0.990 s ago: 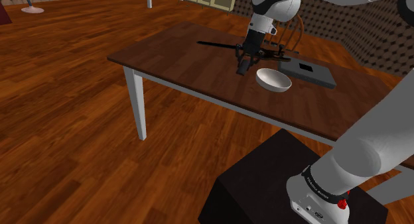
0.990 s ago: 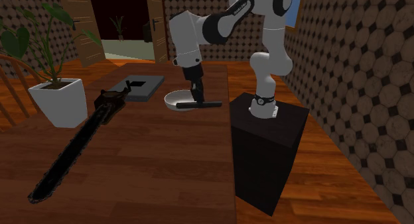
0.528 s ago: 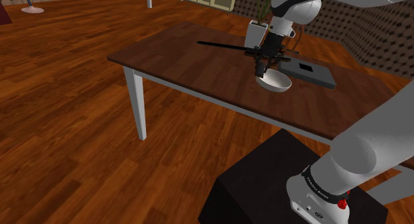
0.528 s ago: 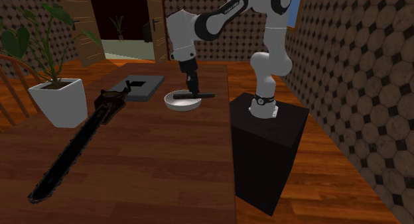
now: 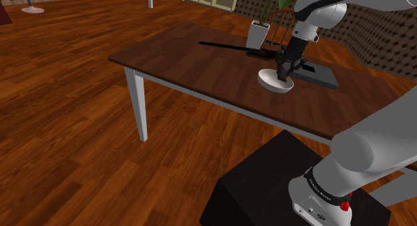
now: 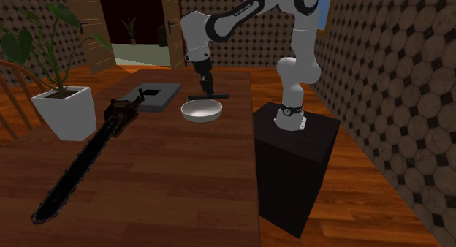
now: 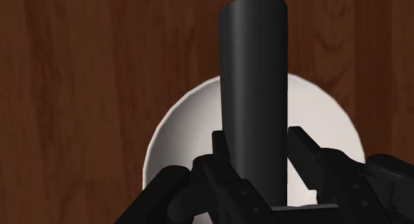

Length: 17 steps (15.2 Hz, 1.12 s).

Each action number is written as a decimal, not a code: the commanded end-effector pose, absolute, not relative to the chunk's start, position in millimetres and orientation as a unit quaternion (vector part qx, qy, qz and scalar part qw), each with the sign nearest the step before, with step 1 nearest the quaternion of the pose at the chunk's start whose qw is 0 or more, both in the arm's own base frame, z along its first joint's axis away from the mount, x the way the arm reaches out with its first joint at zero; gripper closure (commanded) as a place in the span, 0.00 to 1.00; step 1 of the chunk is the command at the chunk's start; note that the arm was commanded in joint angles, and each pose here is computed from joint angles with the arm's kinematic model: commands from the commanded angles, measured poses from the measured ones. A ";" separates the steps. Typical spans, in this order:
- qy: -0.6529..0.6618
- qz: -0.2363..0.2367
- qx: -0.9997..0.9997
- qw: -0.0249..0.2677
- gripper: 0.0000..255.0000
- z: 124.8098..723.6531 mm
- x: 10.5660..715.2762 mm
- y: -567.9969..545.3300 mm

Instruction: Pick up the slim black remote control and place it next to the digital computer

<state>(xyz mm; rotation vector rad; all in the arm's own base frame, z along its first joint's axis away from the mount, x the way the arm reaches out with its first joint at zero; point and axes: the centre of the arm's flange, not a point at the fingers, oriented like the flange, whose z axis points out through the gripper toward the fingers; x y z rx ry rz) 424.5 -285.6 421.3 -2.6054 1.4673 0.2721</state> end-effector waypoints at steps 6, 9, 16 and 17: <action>0.487 0.090 -0.866 0.070 1.00 420.3 367.8 -359.5; 0.487 0.090 -0.866 0.070 1.00 420.3 344.0 -391.1; 0.487 0.090 -0.866 0.070 1.00 420.3 288.4 -464.9; 0.487 0.090 -0.866 0.070 1.00 420.3 280.5 -475.5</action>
